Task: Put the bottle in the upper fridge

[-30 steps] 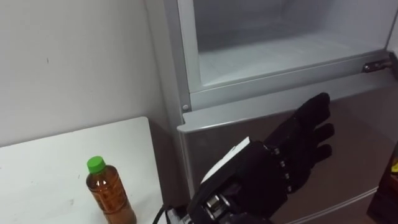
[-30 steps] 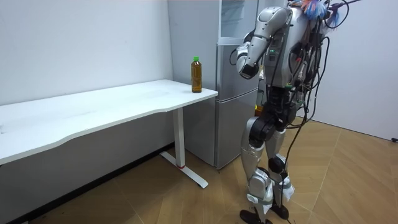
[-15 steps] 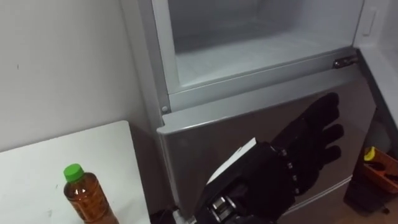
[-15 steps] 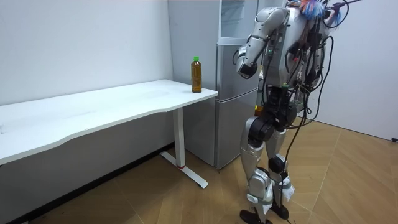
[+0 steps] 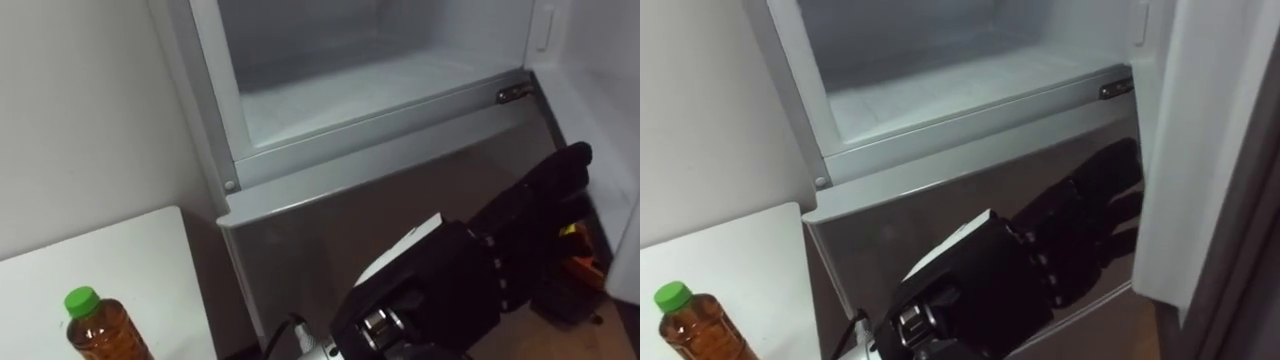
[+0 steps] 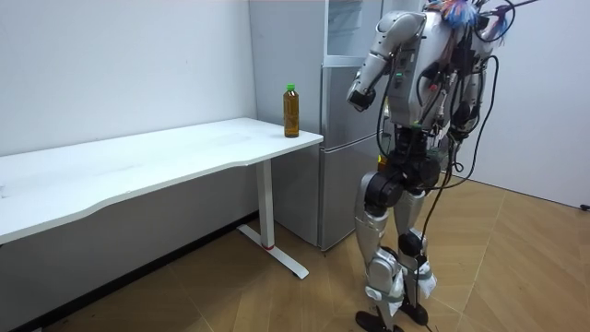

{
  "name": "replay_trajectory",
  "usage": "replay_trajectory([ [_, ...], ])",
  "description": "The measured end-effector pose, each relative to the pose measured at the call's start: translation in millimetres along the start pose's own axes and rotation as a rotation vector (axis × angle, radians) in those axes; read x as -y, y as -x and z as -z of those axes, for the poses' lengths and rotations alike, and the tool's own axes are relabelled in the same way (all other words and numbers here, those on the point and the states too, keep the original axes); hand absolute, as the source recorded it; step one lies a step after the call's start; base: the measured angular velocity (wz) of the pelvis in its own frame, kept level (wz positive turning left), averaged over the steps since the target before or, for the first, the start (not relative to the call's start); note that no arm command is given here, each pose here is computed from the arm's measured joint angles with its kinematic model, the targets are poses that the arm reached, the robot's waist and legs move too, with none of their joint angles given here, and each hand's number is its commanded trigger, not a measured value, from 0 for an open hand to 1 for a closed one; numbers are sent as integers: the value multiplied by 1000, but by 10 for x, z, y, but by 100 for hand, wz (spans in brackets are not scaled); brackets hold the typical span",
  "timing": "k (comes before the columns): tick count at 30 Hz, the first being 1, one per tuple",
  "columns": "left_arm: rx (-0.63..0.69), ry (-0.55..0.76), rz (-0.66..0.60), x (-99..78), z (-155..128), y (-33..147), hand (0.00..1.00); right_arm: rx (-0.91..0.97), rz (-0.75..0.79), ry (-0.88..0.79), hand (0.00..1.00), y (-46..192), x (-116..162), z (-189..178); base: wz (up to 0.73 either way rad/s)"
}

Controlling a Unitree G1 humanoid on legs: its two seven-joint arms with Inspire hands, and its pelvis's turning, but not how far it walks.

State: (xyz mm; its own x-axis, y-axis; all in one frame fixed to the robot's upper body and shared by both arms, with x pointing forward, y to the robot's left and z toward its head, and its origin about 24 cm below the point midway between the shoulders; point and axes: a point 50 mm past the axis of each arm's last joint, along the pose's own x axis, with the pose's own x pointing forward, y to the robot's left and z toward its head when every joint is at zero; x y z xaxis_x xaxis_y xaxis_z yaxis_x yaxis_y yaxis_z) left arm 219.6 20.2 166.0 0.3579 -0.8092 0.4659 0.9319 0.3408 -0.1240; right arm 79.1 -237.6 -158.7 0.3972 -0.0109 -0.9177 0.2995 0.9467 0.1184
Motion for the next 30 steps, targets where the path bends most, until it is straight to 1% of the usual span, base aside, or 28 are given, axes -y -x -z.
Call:
replay_trajectory([
  [10, -9, 4, 19, 6, -3, -19, 0, -10, -4, -12, 0, -1, -2, -1, -10],
  [24, -8, -15, 13, -10, -37, -70, 0, 6, 14, -26, 0, 5, 18, -29, -23],
  [27, -15, -30, 20, -38, -49, -126, 0, 9, 16, -32, 0, 6, 20, -32, -23],
  [30, -27, -40, 40, -19, -44, -200, 0, 10, 29, -33, 0, 12, 50, -42, -9],
])
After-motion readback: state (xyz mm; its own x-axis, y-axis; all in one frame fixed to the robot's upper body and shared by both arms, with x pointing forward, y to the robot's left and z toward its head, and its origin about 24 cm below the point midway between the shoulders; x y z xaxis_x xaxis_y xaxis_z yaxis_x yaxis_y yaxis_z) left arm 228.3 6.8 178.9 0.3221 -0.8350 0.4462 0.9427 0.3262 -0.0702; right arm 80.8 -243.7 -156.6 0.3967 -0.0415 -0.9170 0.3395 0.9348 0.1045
